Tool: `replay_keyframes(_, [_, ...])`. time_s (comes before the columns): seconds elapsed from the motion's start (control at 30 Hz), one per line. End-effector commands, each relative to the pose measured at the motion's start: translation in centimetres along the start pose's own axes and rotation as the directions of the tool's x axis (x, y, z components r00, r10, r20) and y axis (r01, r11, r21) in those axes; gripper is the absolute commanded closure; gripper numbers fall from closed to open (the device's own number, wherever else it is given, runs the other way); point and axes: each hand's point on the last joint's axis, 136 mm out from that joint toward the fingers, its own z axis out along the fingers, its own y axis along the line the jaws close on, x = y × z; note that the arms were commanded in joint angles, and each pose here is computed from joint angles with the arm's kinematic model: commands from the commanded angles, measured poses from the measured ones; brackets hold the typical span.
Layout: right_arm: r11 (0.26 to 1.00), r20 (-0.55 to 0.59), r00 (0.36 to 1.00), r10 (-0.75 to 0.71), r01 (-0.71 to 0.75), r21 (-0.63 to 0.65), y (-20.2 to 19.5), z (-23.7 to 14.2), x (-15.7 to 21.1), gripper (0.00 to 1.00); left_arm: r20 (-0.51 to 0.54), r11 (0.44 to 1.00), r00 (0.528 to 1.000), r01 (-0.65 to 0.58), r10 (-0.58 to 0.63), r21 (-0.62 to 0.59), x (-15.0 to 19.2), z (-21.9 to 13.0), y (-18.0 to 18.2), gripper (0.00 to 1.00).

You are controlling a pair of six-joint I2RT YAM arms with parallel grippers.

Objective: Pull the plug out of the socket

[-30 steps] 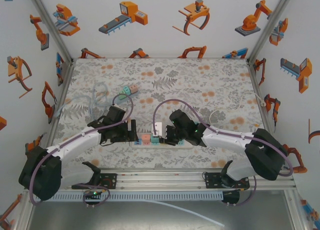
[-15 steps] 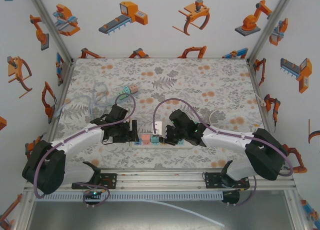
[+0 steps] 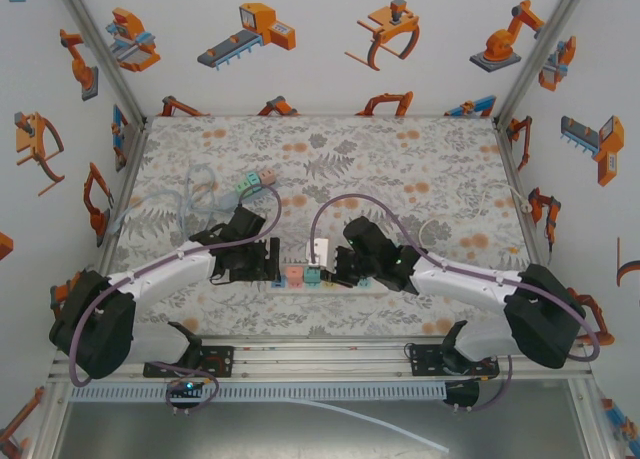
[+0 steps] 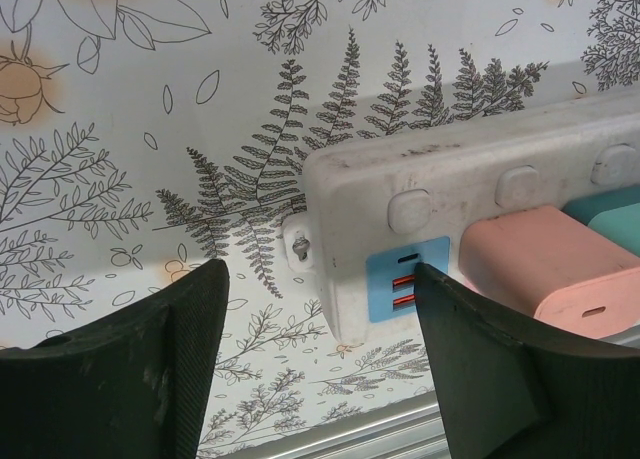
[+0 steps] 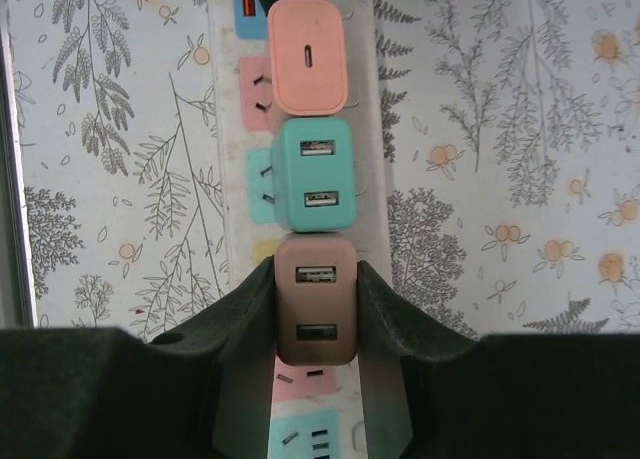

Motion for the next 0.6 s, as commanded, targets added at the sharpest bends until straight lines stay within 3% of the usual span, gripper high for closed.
replay_keyframes(0.0, [0.995, 0.167, 0.984, -0.065, 0.052, 0.082, -2.0, -1.6, -5.5, 0.85, -0.114, 0.983, 0.993, -0.031, 0.011, -0.18, 3.8, 1.7, 3.9, 0.31])
replay_keyframes(0.2, [0.994, 0.187, 0.981, -0.06, 0.04, 0.106, -2.2, -2.5, -6.0, 0.85, -0.088, 0.985, 0.996, -0.026, 0.011, -0.17, 3.2, 1.0, 3.6, 0.31])
replay_keyframes(0.4, [0.985, 0.242, 0.97, -0.006, -0.036, 0.167, -3.1, -4.6, -7.2, 0.85, 0.003, 0.992, 0.999, -0.037, 0.038, -0.123, 1.0, -0.8, 2.3, 0.31])
replay_keyframes(0.5, [0.972, 0.28, 0.958, 0.057, -0.118, 0.205, -4.0, -5.7, -7.9, 0.85, 0.054, 0.995, 0.997, -0.043, 0.048, -0.086, -0.1, -1.9, 1.5, 0.31])
replay_keyframes(0.57, [0.929, 0.333, 0.929, 0.161, -0.257, 0.266, -5.8, -6.7, -8.3, 0.83, 0.089, 0.997, 0.995, -0.049, 0.055, -0.064, -0.9, -2.7, 0.9, 0.31])
